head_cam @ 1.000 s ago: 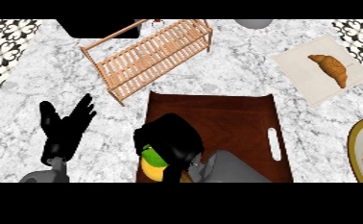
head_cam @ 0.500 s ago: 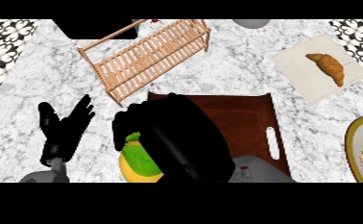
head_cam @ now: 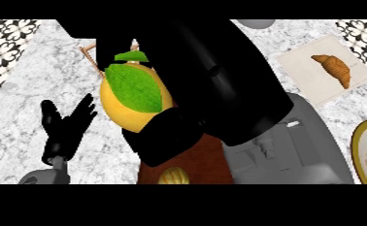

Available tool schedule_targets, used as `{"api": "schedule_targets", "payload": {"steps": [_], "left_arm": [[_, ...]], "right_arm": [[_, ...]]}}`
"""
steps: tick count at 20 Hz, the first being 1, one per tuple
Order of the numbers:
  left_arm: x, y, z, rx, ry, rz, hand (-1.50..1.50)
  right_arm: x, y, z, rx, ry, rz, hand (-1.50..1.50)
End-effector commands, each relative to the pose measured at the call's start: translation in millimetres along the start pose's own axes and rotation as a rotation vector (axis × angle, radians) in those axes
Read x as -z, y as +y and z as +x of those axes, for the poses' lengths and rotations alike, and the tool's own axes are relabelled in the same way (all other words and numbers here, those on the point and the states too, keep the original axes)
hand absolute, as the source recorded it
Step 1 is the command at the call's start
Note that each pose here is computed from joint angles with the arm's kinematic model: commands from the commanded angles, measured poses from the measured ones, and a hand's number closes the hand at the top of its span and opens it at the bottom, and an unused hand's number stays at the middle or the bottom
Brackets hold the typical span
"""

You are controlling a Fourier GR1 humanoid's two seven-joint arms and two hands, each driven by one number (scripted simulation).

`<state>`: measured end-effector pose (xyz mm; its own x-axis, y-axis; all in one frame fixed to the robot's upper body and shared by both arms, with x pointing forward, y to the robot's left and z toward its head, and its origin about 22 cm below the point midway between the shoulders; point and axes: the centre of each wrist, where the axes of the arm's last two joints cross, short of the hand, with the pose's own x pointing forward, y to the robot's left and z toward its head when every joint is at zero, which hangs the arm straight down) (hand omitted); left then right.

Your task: Pick the lemon from the tray and place it in the tiered shelf

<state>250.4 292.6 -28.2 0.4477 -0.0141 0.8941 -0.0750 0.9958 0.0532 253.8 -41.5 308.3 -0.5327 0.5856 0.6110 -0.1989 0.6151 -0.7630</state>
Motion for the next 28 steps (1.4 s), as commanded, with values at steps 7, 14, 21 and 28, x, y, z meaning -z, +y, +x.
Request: {"api": "schedule_targets", "payload": {"steps": [7, 14, 21, 28], "left_arm": [[-4.3, 8.7, -8.7, -0.005, -0.028, -0.019, 0.00], [-1.7, -3.4, 8.7, 0.000, -0.021, 0.011, 0.00], [2.1, -8.0, 18.5, 0.006, -0.012, -0.015, 0.00], [-2.1, -17.1, 1.9, 0.018, -0.037, -0.039, 0.00]], "right_arm": [[64.4, -52.1, 2.1, 0.046, 0.060, -0.067, 1.50], [109.7, -76.6, -23.8, 0.017, 0.042, -0.044, 1.50], [141.7, -37.8, -36.1, -0.071, 0.018, 0.006, 1.50], [160.9, -30.8, -57.0, -0.097, 0.047, -0.019, 1.50]]}}
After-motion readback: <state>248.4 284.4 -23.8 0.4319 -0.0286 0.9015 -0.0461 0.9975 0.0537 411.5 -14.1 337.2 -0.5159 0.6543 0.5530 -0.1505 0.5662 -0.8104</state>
